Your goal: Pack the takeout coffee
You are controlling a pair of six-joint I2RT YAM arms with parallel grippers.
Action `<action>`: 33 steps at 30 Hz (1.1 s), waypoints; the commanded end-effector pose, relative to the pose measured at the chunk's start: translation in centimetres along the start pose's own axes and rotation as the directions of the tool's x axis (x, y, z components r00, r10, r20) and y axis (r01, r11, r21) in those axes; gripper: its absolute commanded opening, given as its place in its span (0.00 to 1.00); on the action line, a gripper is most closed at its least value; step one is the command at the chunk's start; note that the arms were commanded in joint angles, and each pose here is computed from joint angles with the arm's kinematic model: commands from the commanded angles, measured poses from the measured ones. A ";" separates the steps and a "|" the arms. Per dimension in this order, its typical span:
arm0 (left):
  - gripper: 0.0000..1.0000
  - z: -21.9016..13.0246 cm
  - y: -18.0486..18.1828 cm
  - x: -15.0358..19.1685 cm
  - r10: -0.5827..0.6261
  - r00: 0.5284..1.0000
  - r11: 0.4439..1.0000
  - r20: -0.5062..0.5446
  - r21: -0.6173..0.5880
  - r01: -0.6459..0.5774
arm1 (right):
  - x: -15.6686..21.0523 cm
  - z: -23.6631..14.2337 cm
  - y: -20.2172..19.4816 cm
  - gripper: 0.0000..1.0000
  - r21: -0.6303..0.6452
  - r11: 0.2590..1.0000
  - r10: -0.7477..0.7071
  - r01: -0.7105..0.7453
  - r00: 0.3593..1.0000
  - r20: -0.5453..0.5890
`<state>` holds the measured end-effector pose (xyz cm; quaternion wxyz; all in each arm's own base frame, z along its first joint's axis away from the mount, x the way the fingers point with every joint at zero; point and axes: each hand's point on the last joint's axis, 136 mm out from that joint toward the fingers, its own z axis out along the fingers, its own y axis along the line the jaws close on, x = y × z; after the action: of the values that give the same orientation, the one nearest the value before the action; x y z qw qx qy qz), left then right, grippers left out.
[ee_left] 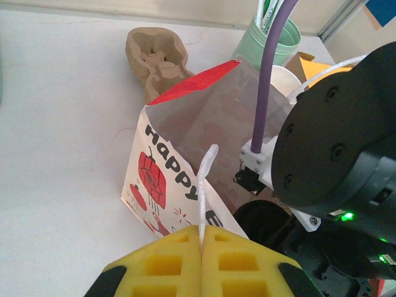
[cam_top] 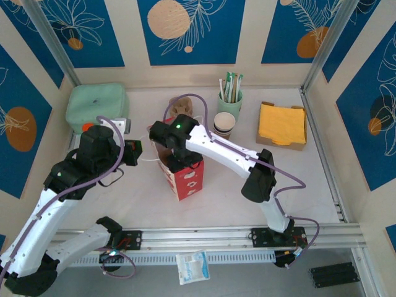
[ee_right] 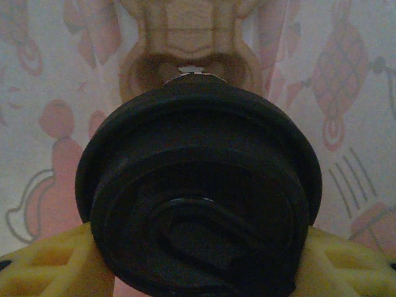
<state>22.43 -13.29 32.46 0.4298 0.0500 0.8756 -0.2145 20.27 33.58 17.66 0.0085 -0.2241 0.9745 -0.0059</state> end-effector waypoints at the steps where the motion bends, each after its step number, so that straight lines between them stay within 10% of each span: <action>1: 0.00 0.0 0.4 0.2 -0.020 1.000 1.000 -0.006 -0.015 0.020 | 0.2 -1.6 0.4 0.58 -0.081 0.996 0.023 -0.021 0.999 0.024; 33: 0.00 -0.1 0.3 0.2 -0.026 1.000 1.000 -0.006 -0.006 0.026 | 0.1 0.4 0.0 0.58 -0.021 0.998 0.056 -0.056 0.998 0.019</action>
<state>22.42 -13.29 32.45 0.4280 0.0432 0.8760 -0.2180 20.13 34.37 16.50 0.0054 -0.2061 0.9782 0.0256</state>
